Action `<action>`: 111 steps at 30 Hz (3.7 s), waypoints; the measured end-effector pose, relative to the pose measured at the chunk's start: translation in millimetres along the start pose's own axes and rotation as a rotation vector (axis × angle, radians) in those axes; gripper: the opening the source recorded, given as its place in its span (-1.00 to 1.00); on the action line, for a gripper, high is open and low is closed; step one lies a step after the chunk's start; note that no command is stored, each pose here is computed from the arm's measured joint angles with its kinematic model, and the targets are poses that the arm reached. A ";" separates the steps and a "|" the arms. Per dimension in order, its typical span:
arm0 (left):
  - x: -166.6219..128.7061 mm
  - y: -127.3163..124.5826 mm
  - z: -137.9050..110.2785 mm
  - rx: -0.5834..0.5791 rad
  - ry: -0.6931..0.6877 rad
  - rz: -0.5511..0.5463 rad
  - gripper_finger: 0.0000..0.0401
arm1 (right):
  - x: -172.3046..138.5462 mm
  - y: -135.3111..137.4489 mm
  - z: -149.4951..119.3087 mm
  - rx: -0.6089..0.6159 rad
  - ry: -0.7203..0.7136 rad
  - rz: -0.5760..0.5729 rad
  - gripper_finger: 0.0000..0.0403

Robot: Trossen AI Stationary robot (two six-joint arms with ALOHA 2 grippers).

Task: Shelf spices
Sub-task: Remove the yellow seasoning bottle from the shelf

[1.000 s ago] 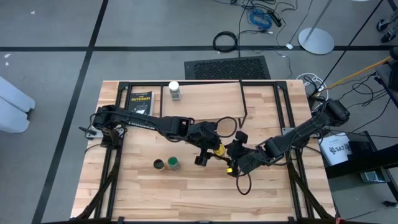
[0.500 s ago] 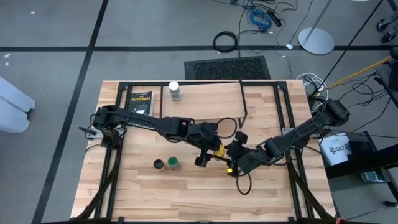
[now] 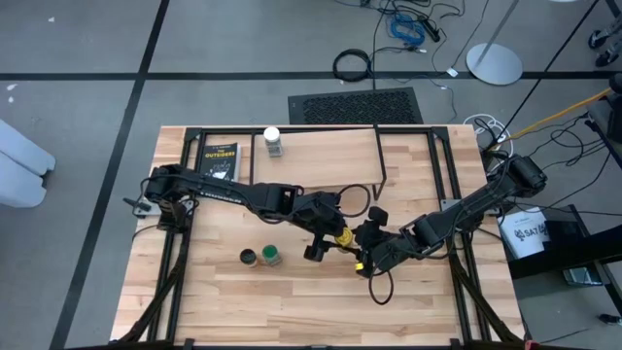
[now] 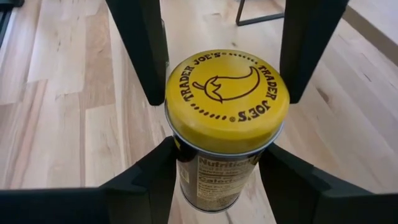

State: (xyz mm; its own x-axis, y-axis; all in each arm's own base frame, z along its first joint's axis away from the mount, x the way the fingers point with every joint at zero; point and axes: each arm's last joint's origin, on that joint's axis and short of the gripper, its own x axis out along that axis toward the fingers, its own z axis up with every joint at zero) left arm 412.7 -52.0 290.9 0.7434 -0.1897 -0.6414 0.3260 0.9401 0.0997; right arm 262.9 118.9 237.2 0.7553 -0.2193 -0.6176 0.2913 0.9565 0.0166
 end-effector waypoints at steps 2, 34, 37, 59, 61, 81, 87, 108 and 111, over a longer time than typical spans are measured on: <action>0.0 0.0 0.0 0.000 0.001 0.001 0.36 | 0.0 -0.5 -0.9 0.006 0.008 -0.004 -0.05; -71.6 -19.5 17.5 0.035 -0.018 0.121 0.36 | -30.7 15.6 -42.7 0.060 0.126 -0.094 -0.04; -76.4 -23.4 19.5 0.042 -0.029 0.127 0.36 | -32.5 14.5 -45.5 0.066 0.130 -0.119 -0.04; -66.5 -29.5 6.0 -0.001 0.011 0.111 0.36 | -16.6 25.7 -53.3 0.112 0.089 -0.155 -0.04; -66.4 -31.4 6.3 0.002 0.010 0.107 0.36 | -11.5 29.2 -55.6 0.115 0.087 -0.153 -0.04; -66.3 -35.4 7.2 0.013 0.007 0.098 0.36 | 1.9 31.6 -70.5 0.063 0.162 -0.202 -0.03; -66.3 -35.4 7.8 0.016 0.001 0.099 0.36 | 2.0 31.5 -70.8 0.057 0.164 -0.203 -0.03; -66.3 -35.4 7.8 0.015 0.000 0.099 0.36 | 1.9 31.1 -71.8 0.022 0.192 -0.194 -0.02; -66.3 -35.4 7.8 0.015 0.000 0.099 0.36 | 1.9 31.1 -71.8 0.019 0.193 -0.194 -0.02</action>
State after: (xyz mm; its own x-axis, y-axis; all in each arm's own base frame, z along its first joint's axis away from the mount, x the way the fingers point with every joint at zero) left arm 356.5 -74.9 335.8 0.7721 -0.0960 -0.6282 0.2599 0.9498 0.1744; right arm 231.2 162.1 180.1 0.5591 -0.3554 -0.7491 0.4315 0.8962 -0.1032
